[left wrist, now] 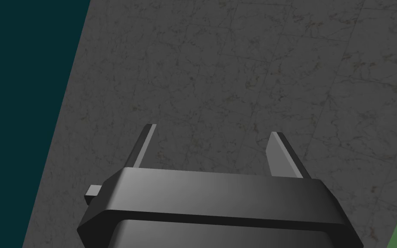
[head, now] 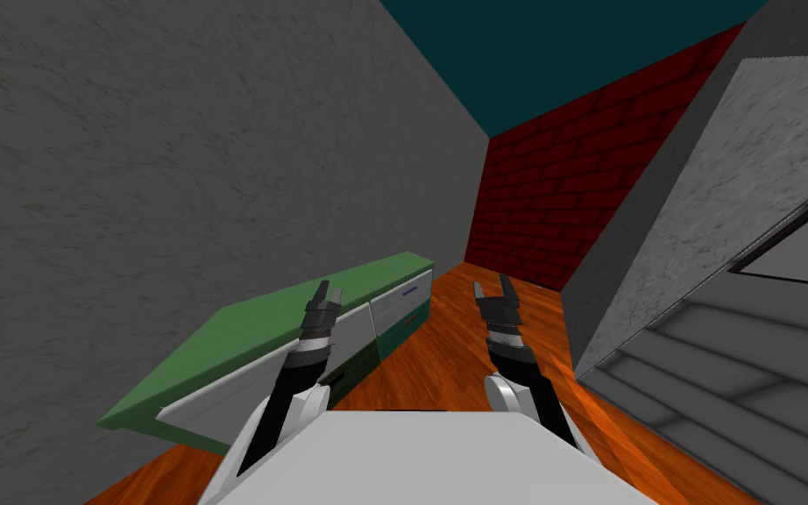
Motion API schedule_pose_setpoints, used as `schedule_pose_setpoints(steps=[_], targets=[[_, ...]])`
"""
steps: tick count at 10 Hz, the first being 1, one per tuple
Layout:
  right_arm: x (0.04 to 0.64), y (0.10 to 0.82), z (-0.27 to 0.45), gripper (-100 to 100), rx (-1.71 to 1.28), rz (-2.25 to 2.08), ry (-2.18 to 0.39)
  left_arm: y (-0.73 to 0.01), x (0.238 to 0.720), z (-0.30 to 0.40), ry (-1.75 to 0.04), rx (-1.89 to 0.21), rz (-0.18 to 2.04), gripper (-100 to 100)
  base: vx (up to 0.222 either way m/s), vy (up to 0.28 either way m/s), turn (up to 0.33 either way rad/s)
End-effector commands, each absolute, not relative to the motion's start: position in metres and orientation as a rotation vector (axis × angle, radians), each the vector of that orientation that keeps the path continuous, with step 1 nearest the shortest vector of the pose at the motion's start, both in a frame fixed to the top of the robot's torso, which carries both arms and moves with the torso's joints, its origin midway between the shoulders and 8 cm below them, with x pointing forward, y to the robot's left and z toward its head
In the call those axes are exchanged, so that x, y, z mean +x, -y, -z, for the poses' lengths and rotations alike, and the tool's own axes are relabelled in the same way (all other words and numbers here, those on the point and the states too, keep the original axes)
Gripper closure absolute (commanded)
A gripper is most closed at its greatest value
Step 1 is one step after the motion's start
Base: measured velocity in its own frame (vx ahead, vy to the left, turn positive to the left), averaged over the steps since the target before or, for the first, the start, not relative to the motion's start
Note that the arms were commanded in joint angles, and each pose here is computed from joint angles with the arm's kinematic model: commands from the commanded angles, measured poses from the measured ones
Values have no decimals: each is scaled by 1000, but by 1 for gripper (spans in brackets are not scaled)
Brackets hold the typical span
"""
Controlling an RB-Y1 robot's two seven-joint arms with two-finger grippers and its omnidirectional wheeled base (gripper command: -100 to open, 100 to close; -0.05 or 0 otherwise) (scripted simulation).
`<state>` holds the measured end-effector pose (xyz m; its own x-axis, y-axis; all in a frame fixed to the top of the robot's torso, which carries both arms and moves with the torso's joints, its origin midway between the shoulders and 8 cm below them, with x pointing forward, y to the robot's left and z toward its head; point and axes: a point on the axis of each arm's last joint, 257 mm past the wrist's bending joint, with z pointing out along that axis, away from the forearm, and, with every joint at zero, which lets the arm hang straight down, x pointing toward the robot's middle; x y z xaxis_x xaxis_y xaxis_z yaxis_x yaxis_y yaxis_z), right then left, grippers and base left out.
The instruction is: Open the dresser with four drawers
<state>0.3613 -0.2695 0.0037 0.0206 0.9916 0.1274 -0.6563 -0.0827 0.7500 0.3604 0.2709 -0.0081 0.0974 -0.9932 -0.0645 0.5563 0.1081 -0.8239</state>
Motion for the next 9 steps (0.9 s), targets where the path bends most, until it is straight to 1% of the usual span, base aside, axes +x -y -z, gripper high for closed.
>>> schedule_pose_setpoints(steps=[1, 9], targets=[[361, 270, -4, 0, 772, -1498, -570, -271, 360, 8, -755, -737, 1316, 0, 0, 0, 0], [361, 269, -4, 0, 771, -1498, -569, -271, 360, 8, -755, -737, 1316, 0, 0, 0, 0]])
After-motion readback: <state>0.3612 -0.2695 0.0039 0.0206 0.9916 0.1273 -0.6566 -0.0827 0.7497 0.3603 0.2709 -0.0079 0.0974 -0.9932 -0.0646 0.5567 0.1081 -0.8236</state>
